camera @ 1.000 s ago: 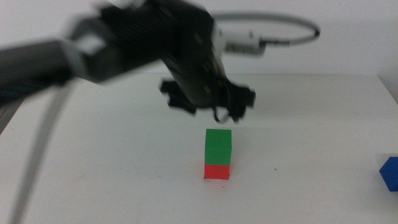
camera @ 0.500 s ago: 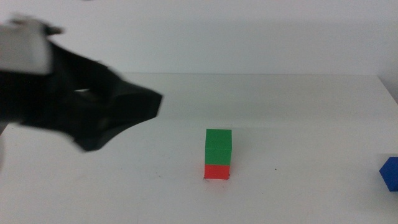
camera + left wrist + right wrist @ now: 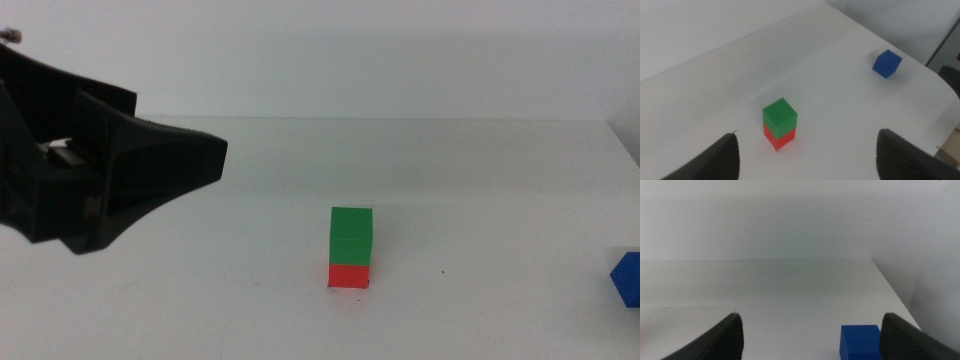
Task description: Stack red cubes first, then green, then blue cubes in a specific spot.
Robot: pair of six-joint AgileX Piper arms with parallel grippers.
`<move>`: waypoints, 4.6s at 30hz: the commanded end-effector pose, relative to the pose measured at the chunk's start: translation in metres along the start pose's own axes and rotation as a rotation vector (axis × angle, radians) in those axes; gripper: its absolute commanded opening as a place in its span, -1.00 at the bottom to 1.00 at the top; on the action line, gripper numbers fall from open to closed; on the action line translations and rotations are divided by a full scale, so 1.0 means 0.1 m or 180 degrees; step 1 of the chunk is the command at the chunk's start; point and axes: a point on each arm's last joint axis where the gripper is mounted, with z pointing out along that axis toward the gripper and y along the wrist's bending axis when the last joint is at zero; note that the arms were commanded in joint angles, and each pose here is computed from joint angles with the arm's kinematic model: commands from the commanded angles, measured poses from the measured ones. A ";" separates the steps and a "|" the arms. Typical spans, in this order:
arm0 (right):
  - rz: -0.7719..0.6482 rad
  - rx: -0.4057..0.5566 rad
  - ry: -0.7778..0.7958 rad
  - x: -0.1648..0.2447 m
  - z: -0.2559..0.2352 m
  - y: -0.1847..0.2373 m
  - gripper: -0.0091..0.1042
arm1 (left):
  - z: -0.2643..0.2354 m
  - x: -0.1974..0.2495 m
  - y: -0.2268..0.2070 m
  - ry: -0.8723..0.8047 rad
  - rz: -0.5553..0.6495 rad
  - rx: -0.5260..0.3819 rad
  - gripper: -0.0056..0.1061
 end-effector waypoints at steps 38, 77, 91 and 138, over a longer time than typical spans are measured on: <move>0.0430 0.0302 0.3235 -1.10 1.48 -0.16 0.56 | -0.02 -0.06 0.00 -0.0246 -0.0015 0.0009 0.78; 0.0206 0.0253 0.3505 -1.02 2.55 0.61 -0.59 | -0.02 -0.07 0.00 -0.0258 -0.0015 0.0009 0.78; -0.0153 -0.0195 0.3286 -1.29 2.49 2.85 -0.59 | -0.02 -0.07 0.00 -0.0265 -0.0015 0.0009 0.78; 0.0065 -0.0217 0.3338 -1.30 2.43 2.95 -0.57 | -0.02 -0.07 0.00 -0.0265 -0.0015 0.0009 0.78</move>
